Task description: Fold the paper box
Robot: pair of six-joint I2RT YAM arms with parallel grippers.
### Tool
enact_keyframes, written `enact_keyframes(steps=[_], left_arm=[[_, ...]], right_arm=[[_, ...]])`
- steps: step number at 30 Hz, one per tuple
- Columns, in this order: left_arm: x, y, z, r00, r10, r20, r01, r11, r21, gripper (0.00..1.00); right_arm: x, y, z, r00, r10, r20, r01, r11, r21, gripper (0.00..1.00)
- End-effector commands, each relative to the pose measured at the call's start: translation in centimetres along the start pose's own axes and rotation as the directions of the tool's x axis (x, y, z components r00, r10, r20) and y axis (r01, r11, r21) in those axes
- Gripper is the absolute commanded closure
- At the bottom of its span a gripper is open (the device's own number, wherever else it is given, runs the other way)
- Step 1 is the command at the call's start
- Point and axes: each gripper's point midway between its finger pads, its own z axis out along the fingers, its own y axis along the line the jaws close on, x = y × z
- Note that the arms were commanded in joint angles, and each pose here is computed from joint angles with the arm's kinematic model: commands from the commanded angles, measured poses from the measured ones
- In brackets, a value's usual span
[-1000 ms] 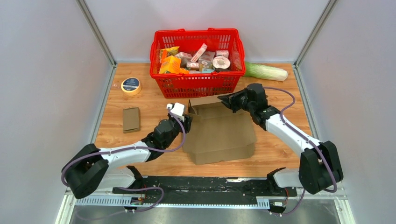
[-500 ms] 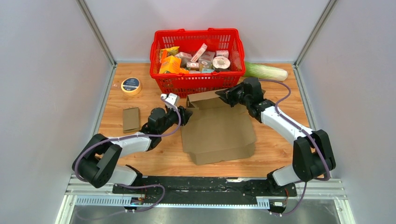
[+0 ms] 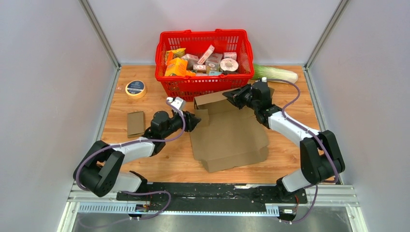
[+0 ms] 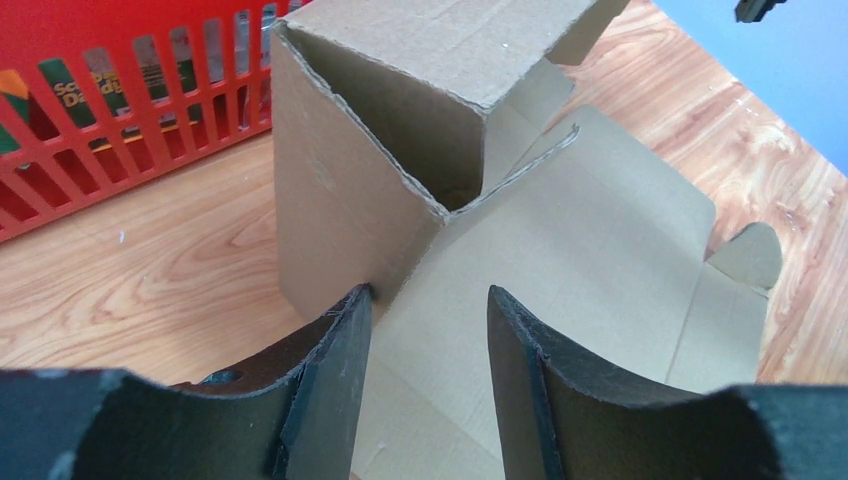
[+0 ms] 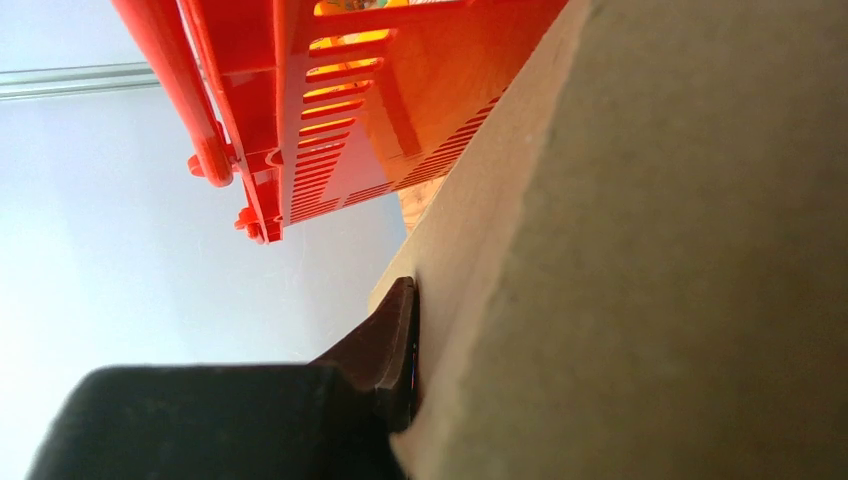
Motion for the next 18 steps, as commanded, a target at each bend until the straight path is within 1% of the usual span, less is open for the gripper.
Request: enact_keyframes(steps=[1, 4, 5, 7, 8, 10, 13, 17, 18], left_arm=[[-1.7, 1.0, 0.0, 0.998, 0.031, 0.045, -0.028, 0.997, -0.067, 0.44], [-2.6, 1.4, 0.4, 0.996, 0.026, 0.084, -0.018, 0.996, -0.091, 0.43], [-2.7, 1.4, 0.9, 0.996, 0.027, 0.081, -0.019, 0.996, -0.091, 0.38], [-2.9, 1.5, 1.3, 0.995, 0.045, 0.084, -0.035, 0.993, -0.115, 0.37], [-2.8, 1.7, 1.6, 0.996, 0.047, 0.082, -0.037, 0.991, -0.128, 0.37], [-3.1, 1.7, 1.9, 0.994, 0.046, 0.098, -0.033, 0.991, -0.129, 0.37], [-3.1, 1.4, 2.4, 0.993, 0.061, 0.101, -0.046, 0.988, -0.145, 0.37], [-3.4, 2.3, 2.4, 0.989, 0.096, 0.114, -0.064, 0.964, -0.257, 0.42], [-3.6, 3.2, 2.2, 0.987, 0.114, 0.117, -0.071, 0.943, -0.324, 0.44]], right_arm=[[-0.6, -3.2, 0.1, 0.997, -0.063, 0.053, 0.059, 0.994, 0.087, 0.94], [-0.1, -4.0, 0.1, 0.997, -0.026, 0.067, 0.019, 0.995, 0.096, 0.96], [0.2, -4.4, 0.1, 0.997, -0.014, 0.07, 0.008, 0.996, 0.09, 0.97], [0.4, -4.7, 0.1, 0.996, 0.027, 0.08, -0.033, 0.996, 0.081, 0.98], [0.6, -4.1, 0.2, 0.996, 0.026, 0.088, -0.03, 0.999, 0.044, 0.98], [0.7, -4.7, 0.4, 0.995, 0.027, 0.098, -0.033, 0.998, 0.053, 0.98], [1.3, -5.0, 0.8, 0.996, 0.049, 0.077, -0.053, 0.997, 0.051, 0.99], [1.7, -4.6, 0.3, 0.994, 0.069, 0.081, -0.074, 0.995, 0.063, 1.0], [1.8, -4.5, 0.2, 0.994, 0.075, 0.078, -0.08, 0.995, 0.064, 1.0]])
